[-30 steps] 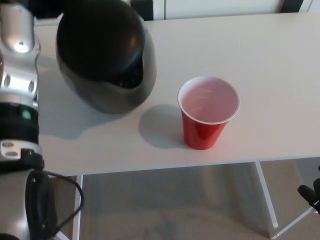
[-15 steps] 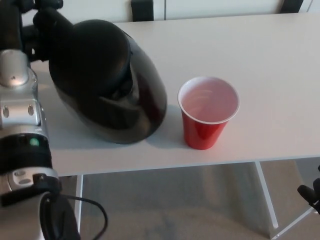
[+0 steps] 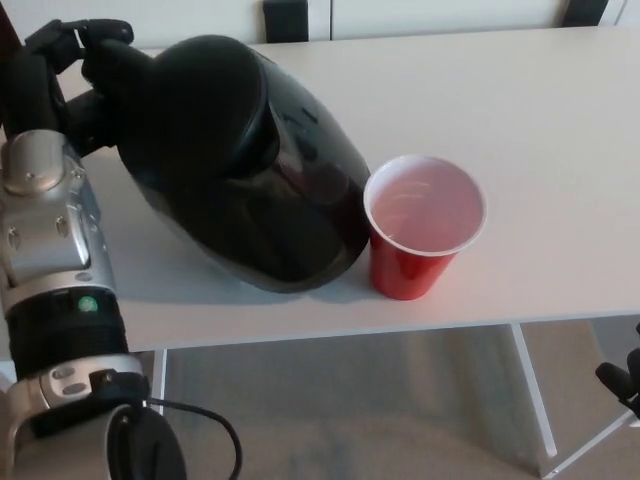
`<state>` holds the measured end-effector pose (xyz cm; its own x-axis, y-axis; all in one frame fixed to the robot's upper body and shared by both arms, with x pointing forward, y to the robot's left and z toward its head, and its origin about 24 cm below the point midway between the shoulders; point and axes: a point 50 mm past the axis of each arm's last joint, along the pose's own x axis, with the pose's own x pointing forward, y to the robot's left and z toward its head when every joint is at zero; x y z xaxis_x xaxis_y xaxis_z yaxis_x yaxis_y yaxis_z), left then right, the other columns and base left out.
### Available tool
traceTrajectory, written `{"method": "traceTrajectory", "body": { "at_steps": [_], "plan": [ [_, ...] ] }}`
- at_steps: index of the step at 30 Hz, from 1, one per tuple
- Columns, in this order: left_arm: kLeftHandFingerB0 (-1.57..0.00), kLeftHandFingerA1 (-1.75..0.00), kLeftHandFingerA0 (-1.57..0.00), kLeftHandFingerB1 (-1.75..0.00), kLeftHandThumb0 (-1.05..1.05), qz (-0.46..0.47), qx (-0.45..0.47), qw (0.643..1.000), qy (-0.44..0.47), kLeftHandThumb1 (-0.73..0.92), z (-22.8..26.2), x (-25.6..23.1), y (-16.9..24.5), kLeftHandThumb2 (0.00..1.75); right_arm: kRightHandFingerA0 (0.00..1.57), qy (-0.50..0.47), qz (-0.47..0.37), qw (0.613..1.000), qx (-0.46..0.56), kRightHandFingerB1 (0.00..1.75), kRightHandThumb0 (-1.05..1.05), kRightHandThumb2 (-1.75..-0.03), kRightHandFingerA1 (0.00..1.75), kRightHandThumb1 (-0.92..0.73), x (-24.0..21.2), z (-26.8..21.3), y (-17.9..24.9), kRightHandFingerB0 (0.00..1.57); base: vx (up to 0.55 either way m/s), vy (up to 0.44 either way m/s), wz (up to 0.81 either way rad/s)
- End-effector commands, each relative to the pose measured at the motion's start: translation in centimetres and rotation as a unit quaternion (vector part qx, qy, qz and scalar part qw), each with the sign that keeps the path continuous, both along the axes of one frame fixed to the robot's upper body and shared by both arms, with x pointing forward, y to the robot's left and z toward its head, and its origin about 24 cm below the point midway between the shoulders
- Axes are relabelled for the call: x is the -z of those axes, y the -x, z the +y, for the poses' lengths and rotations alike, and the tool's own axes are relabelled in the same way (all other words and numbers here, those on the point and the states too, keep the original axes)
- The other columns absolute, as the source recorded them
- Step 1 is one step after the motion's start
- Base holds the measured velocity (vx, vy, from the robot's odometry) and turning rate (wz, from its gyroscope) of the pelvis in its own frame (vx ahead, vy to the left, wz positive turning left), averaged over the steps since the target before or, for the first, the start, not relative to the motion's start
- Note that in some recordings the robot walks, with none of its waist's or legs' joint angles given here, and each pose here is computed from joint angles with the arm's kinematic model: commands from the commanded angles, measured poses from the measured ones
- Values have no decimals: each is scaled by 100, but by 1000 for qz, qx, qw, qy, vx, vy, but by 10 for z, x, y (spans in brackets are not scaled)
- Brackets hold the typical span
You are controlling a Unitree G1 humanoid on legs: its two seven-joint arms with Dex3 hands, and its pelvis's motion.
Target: The robot walk towards a table in front and uses its left hand to pick up the pot from the base and pour water to the cup on the right hand side
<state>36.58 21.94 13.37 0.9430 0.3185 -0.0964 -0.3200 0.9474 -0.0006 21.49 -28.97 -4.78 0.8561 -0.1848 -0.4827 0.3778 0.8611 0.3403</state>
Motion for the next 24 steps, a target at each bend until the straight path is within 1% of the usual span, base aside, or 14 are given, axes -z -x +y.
{"method": "traceTrajectory", "body": {
  "at_steps": [1,2,3,4,8,10,11,12,14,15,16,18,22,24],
  "plan": [
    [-72,-173,-77,-131,-9,-29,33,999,20,66,-10,-36,-8,83,49,19,-14,1000,-2,60,-31,-66,79,-46,-7,-6,-4,49,0,0,0],
    [-73,-172,-78,-130,-9,-32,35,999,16,66,-10,-39,-8,83,49,19,-13,1000,-2,60,-32,-66,78,-46,-7,-6,-4,49,0,0,0],
    [-81,-160,-98,-122,-13,-34,37,999,10,59,-11,-43,-9,86,51,20,-13,1000,-1,59,-32,-65,79,-46,-8,-7,-5,49,0,0,0],
    [-76,-170,-78,-122,-14,-38,38,999,0,67,-11,-51,-11,81,52,21,-12,1000,0,60,-31,-64,80,-45,-8,-7,-6,50,0,0,0],
    [-77,-167,-80,-118,-15,-50,37,998,-30,69,-11,-71,-14,78,51,22,-14,1000,-6,59,-32,-64,79,-45,-9,-8,-8,48,0,0,0],
    [-74,-167,-79,-117,-17,-60,42,995,-68,71,-13,-93,-19,75,50,22,-18,1000,-8,58,-32,-64,77,-45,-9,-8,-9,48,0,0,0],
    [-72,-168,-80,-125,-15,-63,44,993,-92,72,-14,-104,-21,74,50,23,-20,1000,-8,58,-32,-64,77,-43,-10,-8,-10,47,0,0,0],
    [-72,-168,-80,-125,-15,-65,44,991,-104,72,-14,-109,-22,74,50,22,-20,1000,-8,58,-32,-64,77,-43,-10,-8,-10,47,0,0,0],
    [-74,-167,-79,-124,-16,-66,41,987,-139,71,-15,-119,-25,77,50,21,-20,1000,-8,58,-32,-63,77,-43,-9,-8,-10,47,0,0,0],
    [-74,-167,-78,-120,-17,-63,41,985,-152,70,-16,-125,-27,78,50,22,-20,1000,-9,59,-33,-63,78,-42,-9,-8,-10,49,0,0,0],
    [-77,-165,-73,-114,-22,-67,42,982,-169,71,-17,-130,-28,73,49,23,-21,999,-10,60,-34,-63,77,-42,-9,-9,-11,50,0,0,0],
    [-76,-164,-73,-114,-17,-72,43,975,-206,70,-20,-140,-29,74,48,17,-27,999,-12,60,-31,-65,78,-43,-10,-8,-12,48,0,0,0],
    [-78,-164,-76,-114,-16,-67,50,972,-219,71,-22,-144,-31,73,50,20,-31,999,-13,61,-31,-65,79,-43,-12,-7,-13,49,0,0,0],
    [-76,-167,-75,-115,-15,-63,62,974,-211,71,-24,-140,-30,73,49,15,-30,999,-12,59,-31,-65,78,-42,-12,-8,-14,45,0,0,0]
  ]
}}
